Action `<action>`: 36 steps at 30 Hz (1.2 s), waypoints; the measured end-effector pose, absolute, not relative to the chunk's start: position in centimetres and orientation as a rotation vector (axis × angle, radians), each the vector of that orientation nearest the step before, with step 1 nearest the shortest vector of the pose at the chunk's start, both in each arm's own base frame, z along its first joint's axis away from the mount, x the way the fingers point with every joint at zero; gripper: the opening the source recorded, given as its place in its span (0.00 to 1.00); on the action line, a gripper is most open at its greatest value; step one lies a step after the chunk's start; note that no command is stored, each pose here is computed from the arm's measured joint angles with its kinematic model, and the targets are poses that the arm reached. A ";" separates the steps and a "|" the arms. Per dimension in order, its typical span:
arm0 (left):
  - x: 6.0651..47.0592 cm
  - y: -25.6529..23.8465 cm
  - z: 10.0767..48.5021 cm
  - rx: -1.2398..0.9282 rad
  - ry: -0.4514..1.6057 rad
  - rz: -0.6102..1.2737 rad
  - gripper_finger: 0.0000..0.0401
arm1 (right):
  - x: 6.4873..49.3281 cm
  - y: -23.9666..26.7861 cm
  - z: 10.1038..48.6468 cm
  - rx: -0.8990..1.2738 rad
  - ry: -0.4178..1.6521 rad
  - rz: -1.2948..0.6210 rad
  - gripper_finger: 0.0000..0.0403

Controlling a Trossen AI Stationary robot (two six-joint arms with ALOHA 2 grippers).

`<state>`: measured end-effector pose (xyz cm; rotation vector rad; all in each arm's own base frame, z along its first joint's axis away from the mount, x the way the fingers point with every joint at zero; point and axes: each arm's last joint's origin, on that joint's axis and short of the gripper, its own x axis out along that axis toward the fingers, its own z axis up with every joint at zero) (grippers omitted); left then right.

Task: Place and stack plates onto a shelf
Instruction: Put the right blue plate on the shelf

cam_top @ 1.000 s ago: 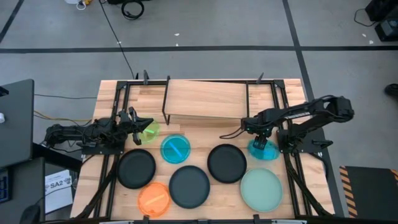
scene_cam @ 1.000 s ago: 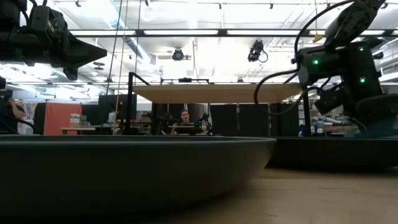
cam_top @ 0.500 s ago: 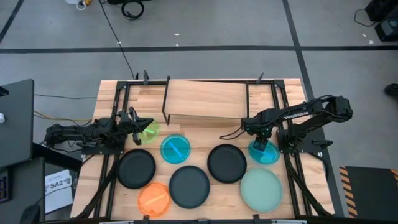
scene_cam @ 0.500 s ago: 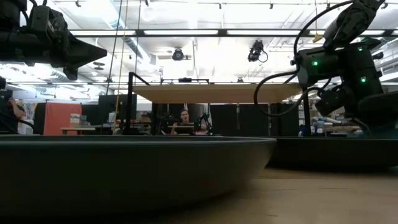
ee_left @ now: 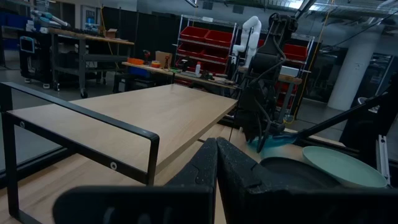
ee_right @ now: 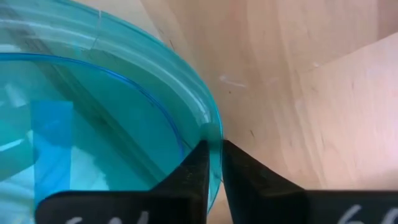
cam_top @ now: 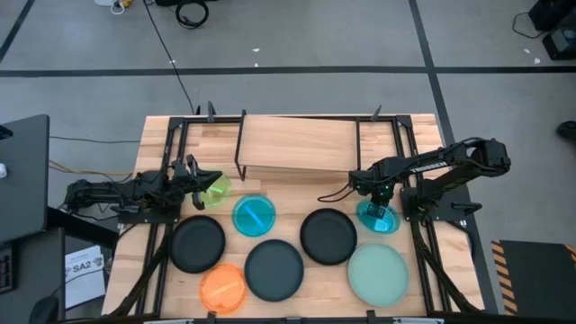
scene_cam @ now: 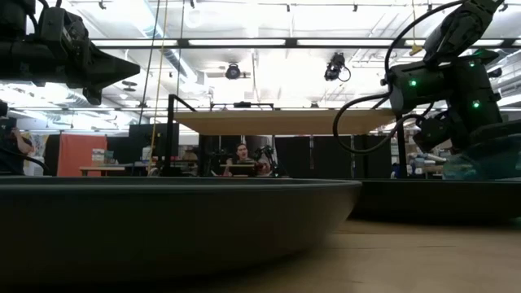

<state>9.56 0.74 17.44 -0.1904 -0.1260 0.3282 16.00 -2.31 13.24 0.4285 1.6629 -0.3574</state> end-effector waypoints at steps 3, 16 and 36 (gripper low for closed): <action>9.6 0.7 17.4 -0.191 -0.126 0.328 0.03 | 16.0 -2.3 13.2 0.426 1.663 -0.359 0.08; 9.6 0.7 17.4 -0.191 -0.126 0.328 0.03 | 16.0 -2.3 13.2 0.427 1.666 -0.359 0.02; 9.6 0.7 17.4 -0.191 -0.126 0.328 0.03 | 16.1 -2.2 14.2 0.430 1.715 -0.324 0.01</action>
